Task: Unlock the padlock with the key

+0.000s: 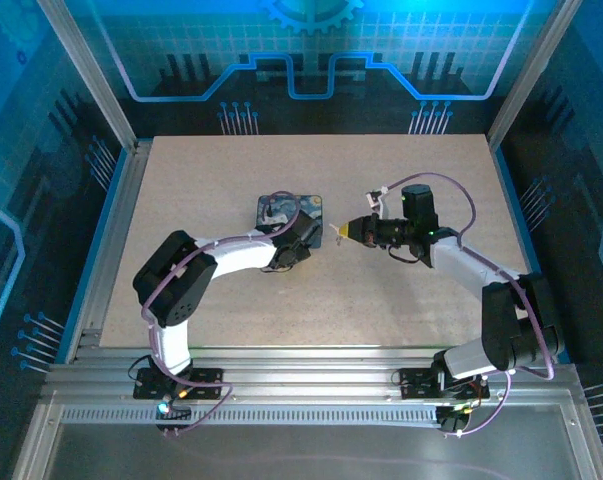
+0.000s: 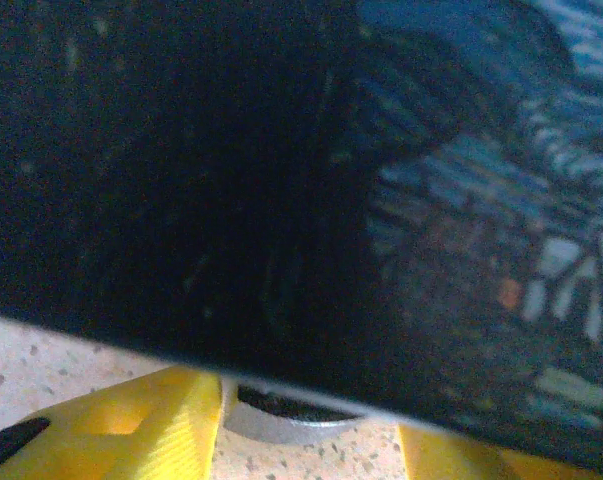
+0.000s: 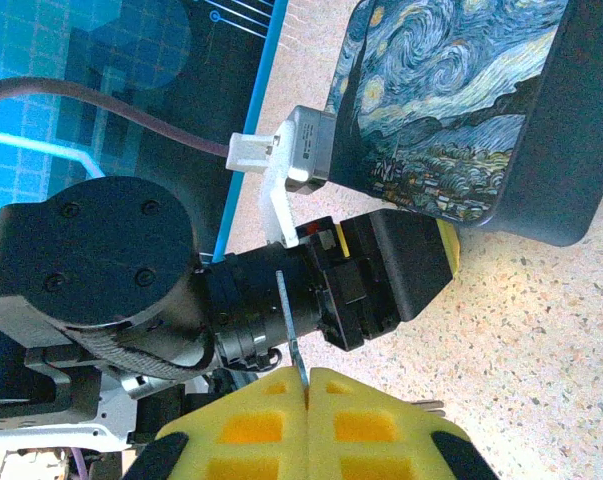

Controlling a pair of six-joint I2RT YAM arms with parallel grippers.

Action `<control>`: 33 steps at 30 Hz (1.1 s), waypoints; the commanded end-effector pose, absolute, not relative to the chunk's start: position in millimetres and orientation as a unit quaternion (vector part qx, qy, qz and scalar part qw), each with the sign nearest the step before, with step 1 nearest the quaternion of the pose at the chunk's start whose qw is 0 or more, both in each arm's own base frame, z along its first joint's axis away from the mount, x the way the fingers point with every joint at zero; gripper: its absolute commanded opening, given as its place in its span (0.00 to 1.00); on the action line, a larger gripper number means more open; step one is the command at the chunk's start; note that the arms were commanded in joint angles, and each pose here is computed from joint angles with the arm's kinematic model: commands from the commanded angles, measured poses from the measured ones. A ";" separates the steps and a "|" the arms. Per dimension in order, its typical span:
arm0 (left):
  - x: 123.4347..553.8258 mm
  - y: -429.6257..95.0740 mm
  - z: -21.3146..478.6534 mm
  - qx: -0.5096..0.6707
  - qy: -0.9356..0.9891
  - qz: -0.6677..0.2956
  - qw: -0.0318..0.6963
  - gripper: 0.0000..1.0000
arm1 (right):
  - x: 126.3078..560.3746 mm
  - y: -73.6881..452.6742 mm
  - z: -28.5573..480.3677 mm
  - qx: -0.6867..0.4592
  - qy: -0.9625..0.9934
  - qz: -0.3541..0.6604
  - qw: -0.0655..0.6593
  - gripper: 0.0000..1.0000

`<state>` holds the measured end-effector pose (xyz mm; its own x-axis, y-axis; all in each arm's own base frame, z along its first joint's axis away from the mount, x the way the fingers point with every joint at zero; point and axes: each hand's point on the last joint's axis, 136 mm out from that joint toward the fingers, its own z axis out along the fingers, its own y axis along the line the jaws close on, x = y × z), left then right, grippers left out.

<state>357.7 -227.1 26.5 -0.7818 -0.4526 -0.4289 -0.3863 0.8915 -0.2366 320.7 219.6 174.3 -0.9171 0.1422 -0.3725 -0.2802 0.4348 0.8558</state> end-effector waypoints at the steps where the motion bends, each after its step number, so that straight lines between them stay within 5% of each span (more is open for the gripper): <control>1: 355.5 -217.3 19.9 -0.223 0.944 -0.030 0.241 0.46 | 317.2 216.9 175.2 -0.052 0.818 0.535 0.203 0.00; 7: 355.5 -216.8 15.4 -0.203 0.948 -0.021 0.243 0.37 | 315.2 216.8 172.5 -0.052 0.820 0.534 0.200 0.00; 17: 356.1 -211.8 25.7 -0.123 0.958 0.000 0.260 0.46 | 313.5 214.0 172.2 -0.050 0.825 0.525 0.204 0.00; 33: 355.8 -218.0 8.7 -0.087 0.965 -0.001 0.246 0.37 | 315.6 215.8 173.8 -0.046 0.824 0.528 0.202 0.00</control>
<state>360.7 -220.3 23.0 -0.8468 -0.1969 -0.4941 -0.1832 0.9801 -0.0766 316.1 218.3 168.8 -0.9203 0.1365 -0.3665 -0.2748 0.4412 0.8543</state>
